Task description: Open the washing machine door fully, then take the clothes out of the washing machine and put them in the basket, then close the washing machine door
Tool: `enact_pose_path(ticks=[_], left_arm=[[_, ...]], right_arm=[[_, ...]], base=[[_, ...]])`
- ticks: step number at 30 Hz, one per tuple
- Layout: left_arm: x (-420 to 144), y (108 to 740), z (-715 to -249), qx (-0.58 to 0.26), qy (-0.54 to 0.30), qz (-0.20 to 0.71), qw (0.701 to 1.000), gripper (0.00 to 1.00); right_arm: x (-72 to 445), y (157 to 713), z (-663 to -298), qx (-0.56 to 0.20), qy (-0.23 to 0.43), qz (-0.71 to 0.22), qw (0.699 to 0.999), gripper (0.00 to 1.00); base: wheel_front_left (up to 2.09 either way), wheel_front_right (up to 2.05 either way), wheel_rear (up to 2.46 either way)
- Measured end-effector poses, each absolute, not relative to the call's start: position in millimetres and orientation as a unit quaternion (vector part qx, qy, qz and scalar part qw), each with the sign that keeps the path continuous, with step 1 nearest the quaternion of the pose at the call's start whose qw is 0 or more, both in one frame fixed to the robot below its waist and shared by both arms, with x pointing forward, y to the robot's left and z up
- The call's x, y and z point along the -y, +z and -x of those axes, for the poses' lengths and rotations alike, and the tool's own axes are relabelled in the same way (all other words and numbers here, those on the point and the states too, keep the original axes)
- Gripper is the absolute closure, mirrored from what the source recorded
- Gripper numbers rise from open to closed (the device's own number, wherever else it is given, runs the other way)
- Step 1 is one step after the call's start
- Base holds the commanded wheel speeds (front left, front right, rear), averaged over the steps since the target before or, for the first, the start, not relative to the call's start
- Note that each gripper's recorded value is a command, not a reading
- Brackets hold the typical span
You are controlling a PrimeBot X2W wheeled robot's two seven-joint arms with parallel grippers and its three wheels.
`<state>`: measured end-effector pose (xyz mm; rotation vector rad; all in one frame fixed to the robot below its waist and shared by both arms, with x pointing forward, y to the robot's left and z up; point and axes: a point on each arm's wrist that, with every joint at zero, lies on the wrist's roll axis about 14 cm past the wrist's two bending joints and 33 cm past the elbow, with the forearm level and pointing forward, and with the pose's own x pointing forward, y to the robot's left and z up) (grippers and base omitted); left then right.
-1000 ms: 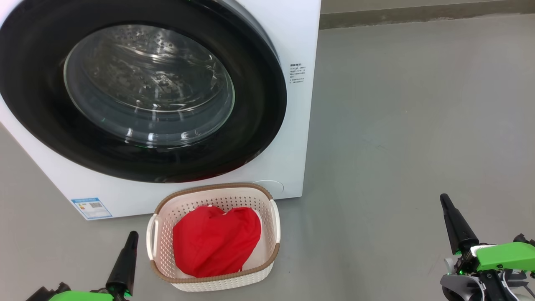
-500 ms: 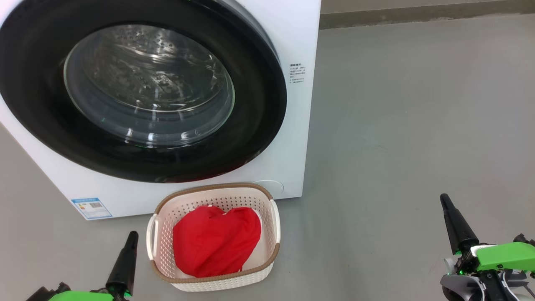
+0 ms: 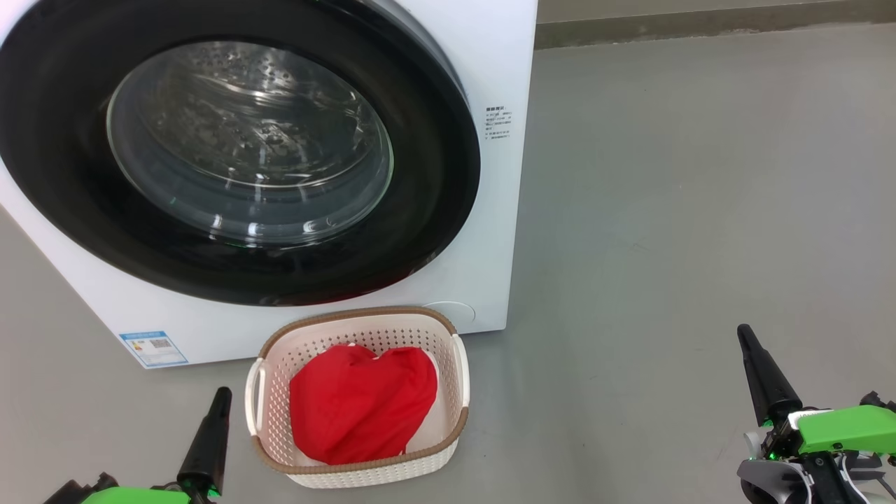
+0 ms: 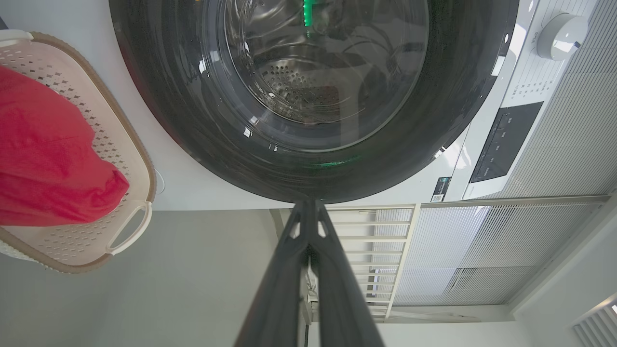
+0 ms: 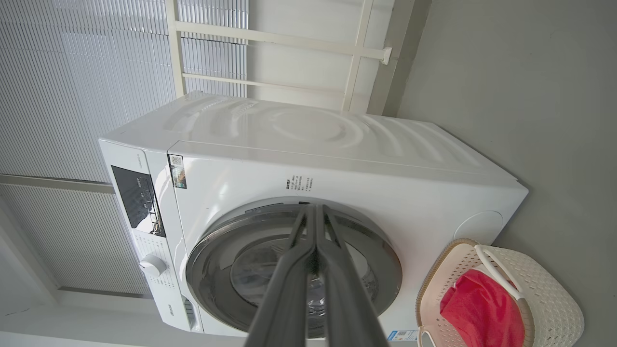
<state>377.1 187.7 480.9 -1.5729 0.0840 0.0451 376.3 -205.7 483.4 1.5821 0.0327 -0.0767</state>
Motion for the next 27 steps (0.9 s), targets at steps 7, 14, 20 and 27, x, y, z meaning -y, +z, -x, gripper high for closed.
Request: enact_pose_path(ticks=[7,14,20,27], left_arm=[[-187.7,480.9,-377.1,-0.038,0.020,0.708,0.705,1.00],[-187.7,480.9,-377.1,-0.038,0.020,0.708,0.705,1.00],[-187.7,480.9,-377.1,-0.038,0.020,0.708,0.705,1.00],[-187.7,480.9,-377.1,-0.038,0.020,0.708,0.705,1.00]], right_arm=[[205.7,483.4,-376.3,-0.015,-0.034,-0.711,0.702,1.00],[205.8,483.4,-376.3,-0.015,-0.035,-0.711,0.702,1.00],[205.8,483.4,-376.3,-0.015,-0.035,-0.711,0.702,1.00],[205.8,483.4,-376.3,-0.015,-0.034,-0.711,0.702,1.00]], base=[[0.00,0.00,0.00],[0.00,0.00,0.00],[0.00,0.00,0.00],[0.00,0.00,0.00]])
